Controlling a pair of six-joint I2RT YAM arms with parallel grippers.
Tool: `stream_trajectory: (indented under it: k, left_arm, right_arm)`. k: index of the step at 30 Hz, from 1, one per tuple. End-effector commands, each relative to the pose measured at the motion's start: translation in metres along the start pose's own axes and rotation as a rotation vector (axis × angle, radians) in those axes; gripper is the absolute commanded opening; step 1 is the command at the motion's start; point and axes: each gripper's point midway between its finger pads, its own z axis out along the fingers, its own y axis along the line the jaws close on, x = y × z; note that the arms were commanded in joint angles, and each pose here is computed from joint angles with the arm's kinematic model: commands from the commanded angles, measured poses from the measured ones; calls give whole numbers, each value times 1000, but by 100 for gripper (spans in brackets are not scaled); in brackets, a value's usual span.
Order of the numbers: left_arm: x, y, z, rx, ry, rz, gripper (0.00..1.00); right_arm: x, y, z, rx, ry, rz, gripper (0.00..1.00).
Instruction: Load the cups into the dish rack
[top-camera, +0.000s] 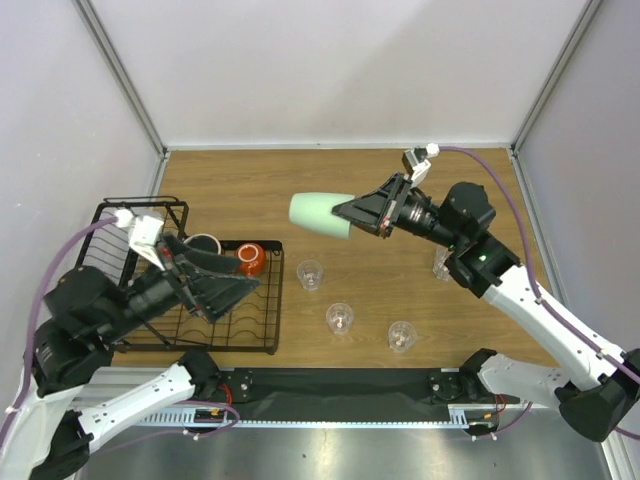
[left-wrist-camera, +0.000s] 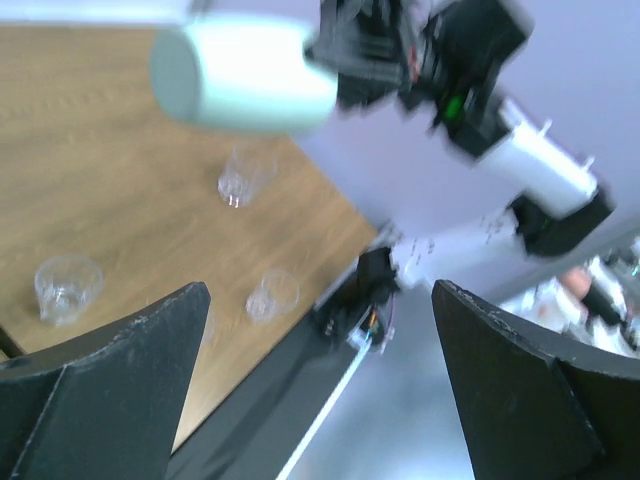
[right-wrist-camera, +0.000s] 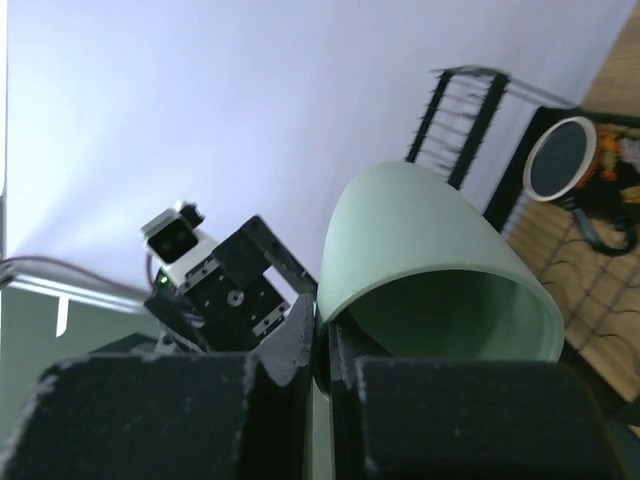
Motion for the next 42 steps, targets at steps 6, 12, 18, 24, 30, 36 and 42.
stream_trajectory:
  k: [6, 12, 18, 24, 30, 36, 42]
  left_arm:
    - [-56, -2, 14, -59, -240, -232, 100]
    - [-62, 10, 32, -93, -314, -416, 100]
    - [-67, 15, 47, -96, -351, -468, 100]
    - [-76, 16, 54, -18, -456, -540, 100]
    - [-90, 5, 56, 21, -479, -524, 100]
    - [-92, 2, 58, 36, -480, -526, 91]
    - [-88, 0, 61, 39, -453, -515, 80]
  right_arm:
    - [24, 72, 15, -336, 39, -55, 0]
    - [22, 97, 18, -401, 69, -60, 0]
    - [22, 108, 7, -481, 95, -64, 0]
    - [32, 100, 8, -508, 136, -59, 0]
    - [41, 102, 11, -536, 177, -33, 0]
    - [47, 101, 21, -555, 185, -9, 0]
    - [48, 95, 29, -542, 200, 5, 0]
